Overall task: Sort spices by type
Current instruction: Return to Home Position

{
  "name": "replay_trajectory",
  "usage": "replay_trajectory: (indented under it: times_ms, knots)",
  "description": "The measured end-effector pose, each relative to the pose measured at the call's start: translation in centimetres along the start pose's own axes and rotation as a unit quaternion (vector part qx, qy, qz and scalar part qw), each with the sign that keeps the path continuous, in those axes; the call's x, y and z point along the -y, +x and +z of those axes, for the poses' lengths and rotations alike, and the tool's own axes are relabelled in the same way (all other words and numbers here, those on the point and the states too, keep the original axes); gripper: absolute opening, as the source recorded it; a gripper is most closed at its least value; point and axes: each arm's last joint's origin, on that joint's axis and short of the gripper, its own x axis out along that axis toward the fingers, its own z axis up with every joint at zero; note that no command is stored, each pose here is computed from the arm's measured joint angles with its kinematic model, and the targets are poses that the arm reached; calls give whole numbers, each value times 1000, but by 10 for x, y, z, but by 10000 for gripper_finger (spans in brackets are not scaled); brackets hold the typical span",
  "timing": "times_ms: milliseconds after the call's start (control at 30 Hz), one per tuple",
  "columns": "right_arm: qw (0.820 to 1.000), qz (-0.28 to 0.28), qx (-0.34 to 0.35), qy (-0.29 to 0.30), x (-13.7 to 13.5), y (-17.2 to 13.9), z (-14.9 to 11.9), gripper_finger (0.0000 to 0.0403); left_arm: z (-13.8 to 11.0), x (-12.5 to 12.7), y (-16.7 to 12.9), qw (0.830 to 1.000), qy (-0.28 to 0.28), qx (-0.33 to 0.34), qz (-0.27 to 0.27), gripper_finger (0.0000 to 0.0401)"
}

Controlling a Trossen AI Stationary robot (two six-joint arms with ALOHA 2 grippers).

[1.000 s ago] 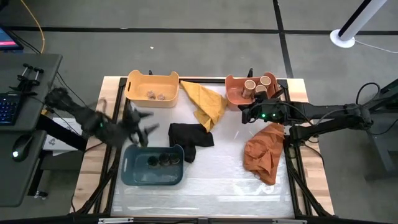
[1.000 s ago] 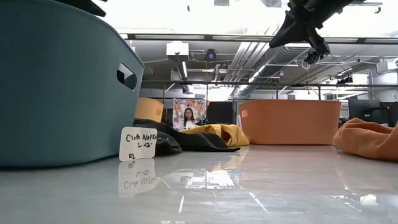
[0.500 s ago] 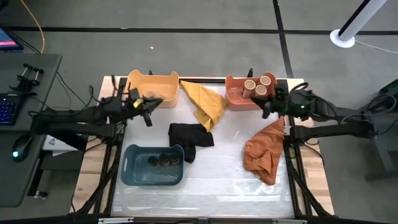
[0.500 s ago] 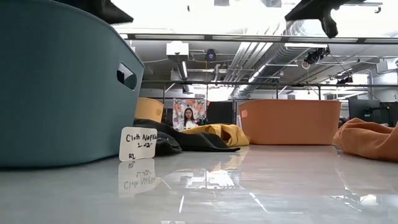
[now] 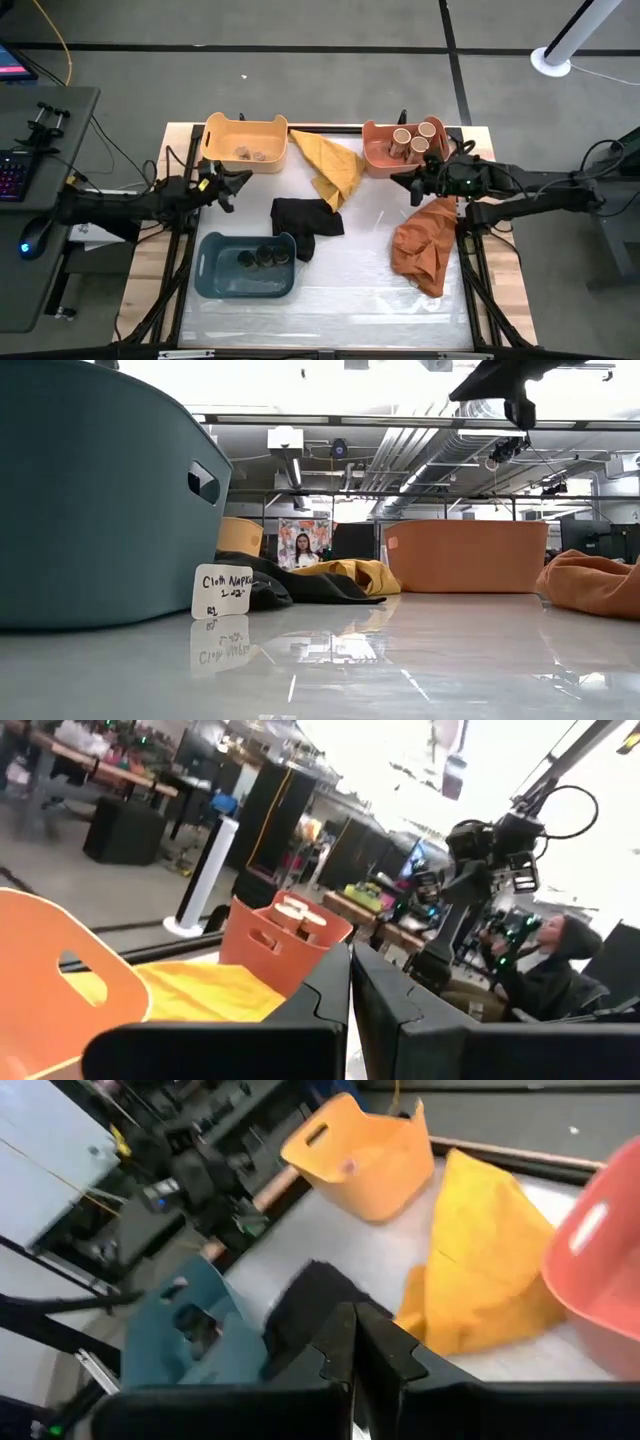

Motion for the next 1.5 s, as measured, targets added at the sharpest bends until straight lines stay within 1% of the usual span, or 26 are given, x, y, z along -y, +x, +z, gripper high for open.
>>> replay_trajectory:
  times_ms: [100,167,233,300,433,533,633,667,733,800,900,967,1267,1367,1500]
  knots:
    - [1000,11,13,5,-1,-3,3,0,-8,-6,-7,1000,1,5,0,0]
    - [1000,16,18,8,0,-9,4,0,-17,-12,-10,999,2,-28,20,0]
    - [999,21,17,17,2,-18,4,0,-20,-14,-12,999,-3,-45,27,0]
    - [1000,22,7,18,4,-25,1,0,-17,-13,-14,999,-12,-31,19,0]
    - [999,23,-24,7,10,-32,-12,0,-13,-13,-16,1000,-18,-16,13,0]
    - [999,38,-22,11,20,-25,-31,0,-13,-12,-16,1000,-19,-14,12,0]
    - [997,79,16,12,34,-11,-52,0,-13,-13,-16,1000,-15,-17,13,0]
    - [994,96,41,12,38,-7,-58,0,-13,-13,-16,1000,-14,-17,14,0]
    - [987,126,99,10,48,-2,-64,0,-13,-13,-16,1000,-14,-17,14,0]
    - [977,158,142,0,57,0,-69,0,-13,-13,-16,1000,-14,-17,14,0]
    - [964,202,169,-22,67,1,-76,0,-14,-13,-16,1000,-14,-17,14,0]
    - [961,215,172,-40,73,1,-81,0,-14,-13,-16,1000,-14,-18,14,0]
    - [962,184,152,-135,96,13,-111,0,-14,-13,-16,1000,-14,-18,14,0]
    - [970,154,104,-156,102,17,-120,0,-14,-13,-16,1000,-13,-18,14,0]
    - [978,121,44,-164,110,21,-131,2,-14,-13,-16,1000,-13,-18,14,0]
